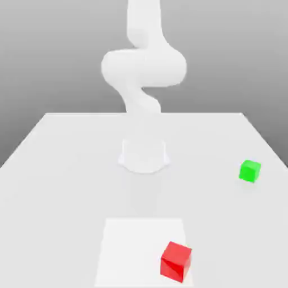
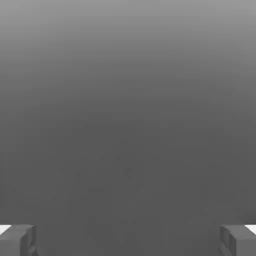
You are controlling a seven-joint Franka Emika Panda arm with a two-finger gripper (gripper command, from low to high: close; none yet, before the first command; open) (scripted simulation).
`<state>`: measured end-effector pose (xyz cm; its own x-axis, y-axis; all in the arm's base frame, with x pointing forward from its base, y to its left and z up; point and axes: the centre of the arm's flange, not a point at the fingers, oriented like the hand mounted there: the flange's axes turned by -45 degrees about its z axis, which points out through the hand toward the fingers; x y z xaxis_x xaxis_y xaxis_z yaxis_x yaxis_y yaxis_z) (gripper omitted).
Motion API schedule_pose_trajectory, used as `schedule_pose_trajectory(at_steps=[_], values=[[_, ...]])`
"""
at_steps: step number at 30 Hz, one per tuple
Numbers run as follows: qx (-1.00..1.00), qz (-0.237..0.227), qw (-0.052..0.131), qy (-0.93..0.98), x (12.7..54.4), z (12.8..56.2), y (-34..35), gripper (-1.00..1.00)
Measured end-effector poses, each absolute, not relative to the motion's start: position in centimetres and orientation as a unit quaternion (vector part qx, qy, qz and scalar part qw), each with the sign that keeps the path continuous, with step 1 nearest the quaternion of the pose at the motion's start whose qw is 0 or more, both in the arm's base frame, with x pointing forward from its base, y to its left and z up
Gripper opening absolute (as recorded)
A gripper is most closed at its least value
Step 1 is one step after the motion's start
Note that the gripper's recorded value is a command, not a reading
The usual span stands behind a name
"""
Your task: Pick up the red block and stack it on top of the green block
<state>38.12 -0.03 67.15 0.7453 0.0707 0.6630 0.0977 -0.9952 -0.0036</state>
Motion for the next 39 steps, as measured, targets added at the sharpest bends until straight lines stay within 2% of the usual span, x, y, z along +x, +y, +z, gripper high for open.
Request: schedule_pose_trajectory(at_steps=[7, 13, 19, 25, 31, 32, 39], values=[[-0.947, -0.254, 0.05, -0.188, 45.7, 54.2, 2.0, 0.0], [-0.936, -0.172, 0.056, -0.301, 48.6, 42.5, 4.7, 0.0], [-0.905, -0.09, 0.041, -0.413, 48.4, 31.4, 7.0, 0.0], [-0.86, -0.012, 0.006, -0.51, 46.4, 22.1, 6.8, 0.0], [-0.851, -0.001, -0.001, -0.525, 46.1, 15.3, 6.8, 0.0], [-0.851, 0.0, -0.001, -0.525, 46.0, 14.6, 6.7, -1.0], [-0.851, 0.0, 0.0, -0.525, 46.0, 14.8, 6.7, -1.0]])
